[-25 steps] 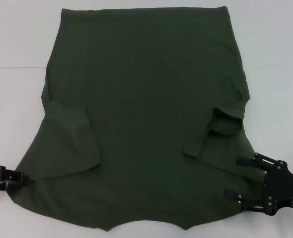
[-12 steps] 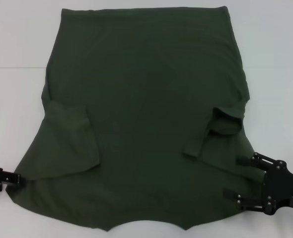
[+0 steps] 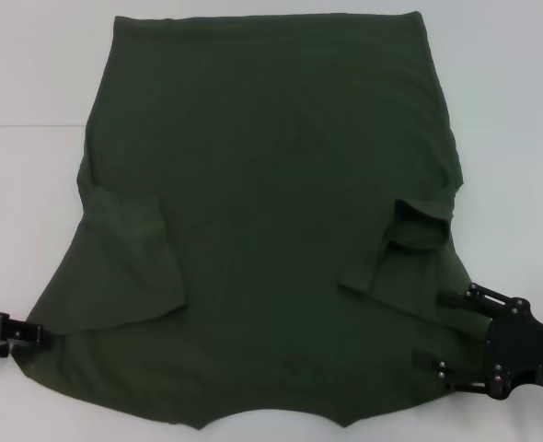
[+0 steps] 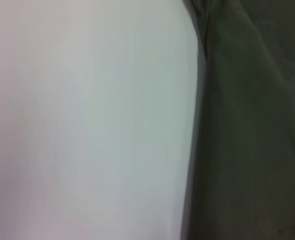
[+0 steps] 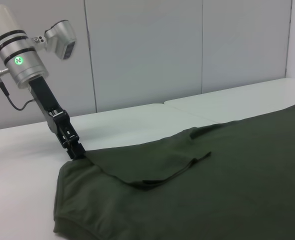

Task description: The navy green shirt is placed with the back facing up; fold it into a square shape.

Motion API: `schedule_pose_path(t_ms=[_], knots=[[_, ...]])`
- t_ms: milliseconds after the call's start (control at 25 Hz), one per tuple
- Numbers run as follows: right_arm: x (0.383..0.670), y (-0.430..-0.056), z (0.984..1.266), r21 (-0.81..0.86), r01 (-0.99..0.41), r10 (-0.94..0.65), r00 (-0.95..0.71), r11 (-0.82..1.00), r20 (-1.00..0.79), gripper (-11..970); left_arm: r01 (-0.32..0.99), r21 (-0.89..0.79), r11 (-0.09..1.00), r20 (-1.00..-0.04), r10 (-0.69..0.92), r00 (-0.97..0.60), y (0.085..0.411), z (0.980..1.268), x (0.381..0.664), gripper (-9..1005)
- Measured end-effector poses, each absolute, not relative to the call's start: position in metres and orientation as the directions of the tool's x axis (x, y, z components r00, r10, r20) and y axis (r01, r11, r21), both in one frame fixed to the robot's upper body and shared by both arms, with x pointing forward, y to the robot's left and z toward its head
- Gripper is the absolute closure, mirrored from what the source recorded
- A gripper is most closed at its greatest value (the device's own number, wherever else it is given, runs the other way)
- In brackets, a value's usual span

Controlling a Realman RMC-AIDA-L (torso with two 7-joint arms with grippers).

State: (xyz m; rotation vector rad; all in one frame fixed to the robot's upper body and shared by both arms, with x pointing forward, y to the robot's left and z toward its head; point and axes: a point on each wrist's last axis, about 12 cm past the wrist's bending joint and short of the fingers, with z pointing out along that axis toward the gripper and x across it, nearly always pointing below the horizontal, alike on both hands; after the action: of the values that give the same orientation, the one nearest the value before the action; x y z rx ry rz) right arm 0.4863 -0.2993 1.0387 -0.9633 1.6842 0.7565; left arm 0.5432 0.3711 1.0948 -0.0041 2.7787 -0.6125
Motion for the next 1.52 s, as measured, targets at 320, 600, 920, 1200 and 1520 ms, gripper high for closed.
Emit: schedule_pose_path(t_ms=[320,600,920,1200,1520], knots=[[0.487,-0.299,1.039,0.034,-0.874,-0.24,-0.17,0.484,-0.956,18,0.074,-0.435,0.897,-0.272,-0.052,-0.961,0.363,1.094,0.546,338],[0.487,-0.298,1.039,0.034,-0.875,-0.239,-0.17,0.483,-0.956,18,0.084,-0.447,0.891,-0.271,-0.045,-0.962,0.356,1.094,0.549,344],[0.488,-0.298,1.039,0.032,-0.876,-0.24,-0.167,0.481,-0.956,18,0.104,-0.467,0.878,-0.262,-0.025,-0.965,0.346,1.094,0.55,350],[0.488,-0.298,1.04,0.031,-0.876,-0.24,-0.166,0.48,-0.957,17,0.118,-0.473,0.873,-0.256,-0.008,-0.967,0.342,1.096,0.552,356],[0.488,-0.298,1.04,0.032,-0.873,-0.236,-0.167,0.486,-0.957,18,0.203,-0.415,0.887,-0.317,0.068,-0.946,0.331,1.101,0.553,449]])
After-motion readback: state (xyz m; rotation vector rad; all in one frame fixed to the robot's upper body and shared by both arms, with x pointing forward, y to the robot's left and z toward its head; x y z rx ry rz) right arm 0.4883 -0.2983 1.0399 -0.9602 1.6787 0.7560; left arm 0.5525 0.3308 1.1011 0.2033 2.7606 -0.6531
